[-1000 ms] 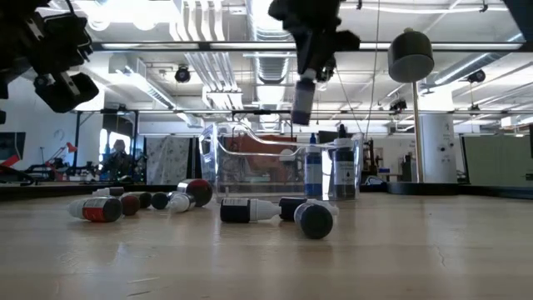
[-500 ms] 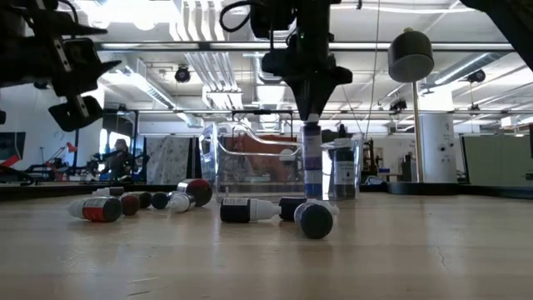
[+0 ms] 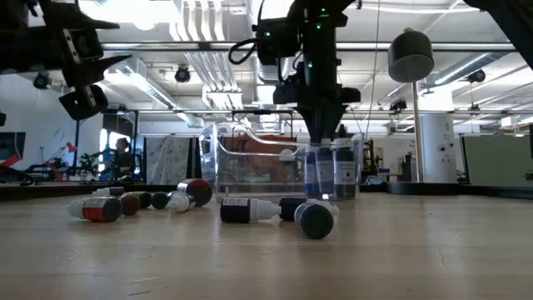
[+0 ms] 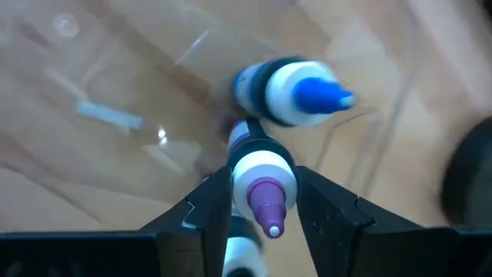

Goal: Pick & Place food coloring
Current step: Put the big purple food coloring bottle into the transparent bin, then put the big pink food coloring bottle into the transparent bin

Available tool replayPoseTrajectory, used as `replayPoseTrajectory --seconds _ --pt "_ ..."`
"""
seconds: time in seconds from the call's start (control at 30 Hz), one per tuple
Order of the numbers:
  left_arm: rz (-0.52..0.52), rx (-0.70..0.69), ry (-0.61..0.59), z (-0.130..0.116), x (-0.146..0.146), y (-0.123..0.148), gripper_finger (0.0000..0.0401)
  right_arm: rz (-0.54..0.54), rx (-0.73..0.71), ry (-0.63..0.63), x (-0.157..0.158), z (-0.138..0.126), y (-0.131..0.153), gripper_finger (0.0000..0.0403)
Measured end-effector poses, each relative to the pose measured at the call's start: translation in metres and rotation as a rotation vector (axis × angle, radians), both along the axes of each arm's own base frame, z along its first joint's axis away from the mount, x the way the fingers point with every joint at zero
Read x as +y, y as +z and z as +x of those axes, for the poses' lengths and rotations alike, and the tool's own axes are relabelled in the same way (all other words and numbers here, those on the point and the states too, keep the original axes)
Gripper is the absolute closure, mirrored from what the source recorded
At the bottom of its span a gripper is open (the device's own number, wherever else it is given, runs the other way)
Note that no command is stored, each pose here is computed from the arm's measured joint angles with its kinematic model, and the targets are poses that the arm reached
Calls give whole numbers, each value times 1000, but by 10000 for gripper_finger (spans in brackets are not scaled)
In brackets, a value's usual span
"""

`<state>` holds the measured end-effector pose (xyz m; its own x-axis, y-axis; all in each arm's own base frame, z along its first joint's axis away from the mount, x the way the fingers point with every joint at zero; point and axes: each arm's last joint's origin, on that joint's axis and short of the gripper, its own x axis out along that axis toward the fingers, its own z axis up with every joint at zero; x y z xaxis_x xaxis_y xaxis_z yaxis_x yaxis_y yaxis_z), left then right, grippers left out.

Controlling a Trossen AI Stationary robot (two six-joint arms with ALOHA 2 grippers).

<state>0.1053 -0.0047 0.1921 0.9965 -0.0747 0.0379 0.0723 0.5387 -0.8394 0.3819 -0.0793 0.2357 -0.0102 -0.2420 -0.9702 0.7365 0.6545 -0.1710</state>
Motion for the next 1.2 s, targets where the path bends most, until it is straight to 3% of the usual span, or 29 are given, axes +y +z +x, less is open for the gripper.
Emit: replayPoseTrajectory --seconds 0.43,0.53,0.7,0.8,0.93,1.0,1.07,1.2 --pt "9 18 17 11 0 0 254 -30 -8 26 4 -15 13 216" --pt "21 22 19 15 0 0 254 -69 -34 38 9 -23 26 198" --pt "38 71 -51 24 -2 8 254 -157 -64 171 21 -40 55 176" --pt "37 215 -29 32 -1 15 254 -160 -71 190 26 -52 63 168" --pt "47 548 71 41 3 14 257 -153 -83 66 28 -73 69 166" --pt "111 648 87 47 4 15 261 -165 -104 18 28 -82 72 165" --pt "249 717 53 56 4 11 266 -170 -117 -8 30 -91 73 165" --pt "690 708 -108 77 3 9 270 -169 -124 -19 33 -104 73 165"
